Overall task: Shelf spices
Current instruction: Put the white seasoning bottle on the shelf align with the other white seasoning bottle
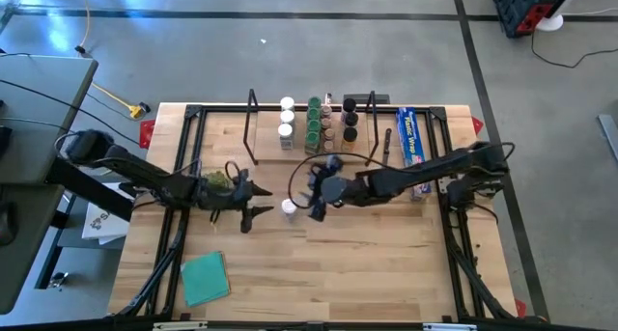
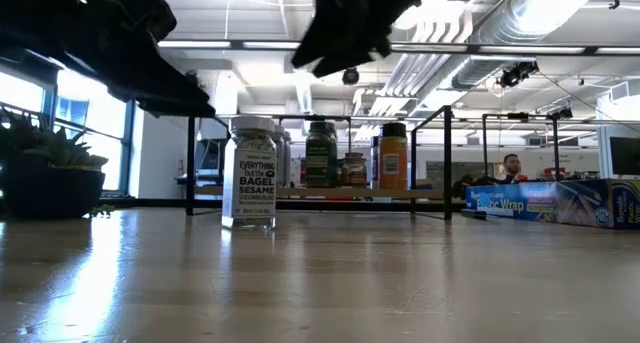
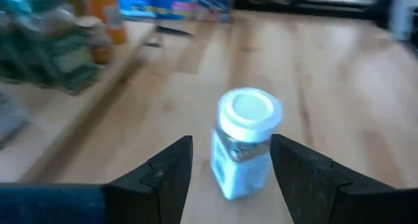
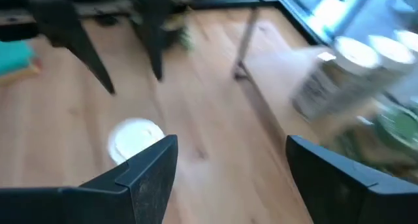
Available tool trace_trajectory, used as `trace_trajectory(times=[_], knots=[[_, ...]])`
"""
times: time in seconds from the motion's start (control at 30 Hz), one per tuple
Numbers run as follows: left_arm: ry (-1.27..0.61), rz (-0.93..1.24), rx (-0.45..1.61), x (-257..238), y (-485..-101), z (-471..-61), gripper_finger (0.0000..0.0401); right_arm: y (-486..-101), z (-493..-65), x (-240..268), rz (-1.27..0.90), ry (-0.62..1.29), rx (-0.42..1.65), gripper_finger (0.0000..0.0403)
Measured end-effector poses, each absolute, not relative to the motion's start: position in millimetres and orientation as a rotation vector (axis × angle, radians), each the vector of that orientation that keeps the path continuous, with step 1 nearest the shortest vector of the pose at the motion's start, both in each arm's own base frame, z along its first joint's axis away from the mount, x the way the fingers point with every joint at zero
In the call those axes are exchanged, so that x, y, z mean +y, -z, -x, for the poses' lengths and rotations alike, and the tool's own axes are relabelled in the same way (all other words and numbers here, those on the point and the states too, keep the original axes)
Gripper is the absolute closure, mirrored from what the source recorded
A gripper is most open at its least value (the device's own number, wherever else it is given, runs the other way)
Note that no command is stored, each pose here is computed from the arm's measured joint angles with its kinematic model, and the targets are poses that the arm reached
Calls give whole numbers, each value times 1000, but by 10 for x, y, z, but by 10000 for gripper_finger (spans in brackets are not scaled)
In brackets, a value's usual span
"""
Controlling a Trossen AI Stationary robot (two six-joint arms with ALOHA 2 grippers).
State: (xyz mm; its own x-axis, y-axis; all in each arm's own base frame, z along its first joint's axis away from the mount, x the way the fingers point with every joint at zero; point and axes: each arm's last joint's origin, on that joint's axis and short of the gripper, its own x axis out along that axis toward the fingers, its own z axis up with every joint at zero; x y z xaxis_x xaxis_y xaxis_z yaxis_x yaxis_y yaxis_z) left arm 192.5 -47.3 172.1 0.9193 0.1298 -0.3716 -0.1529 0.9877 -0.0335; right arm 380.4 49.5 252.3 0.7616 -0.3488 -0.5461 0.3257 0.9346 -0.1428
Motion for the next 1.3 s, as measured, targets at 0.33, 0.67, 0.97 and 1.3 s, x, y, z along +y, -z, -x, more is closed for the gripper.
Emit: trace_trajectory(times=[0.33,0.67,0.97,1.3], knots=[[-363,68,396,-767,-1561,-2136,199,-2565,-3584,694,65,497,655,124],[-334,50,448,-791,-1521,-2229,198,-2554,-3574,726,59,495,660,123],[-276,88,452,-809,-1487,-2272,121,-2555,-3566,769,62,484,657,123],[-368,89,355,-944,-1486,-2597,85,-2561,-3572,769,59,486,649,123]])
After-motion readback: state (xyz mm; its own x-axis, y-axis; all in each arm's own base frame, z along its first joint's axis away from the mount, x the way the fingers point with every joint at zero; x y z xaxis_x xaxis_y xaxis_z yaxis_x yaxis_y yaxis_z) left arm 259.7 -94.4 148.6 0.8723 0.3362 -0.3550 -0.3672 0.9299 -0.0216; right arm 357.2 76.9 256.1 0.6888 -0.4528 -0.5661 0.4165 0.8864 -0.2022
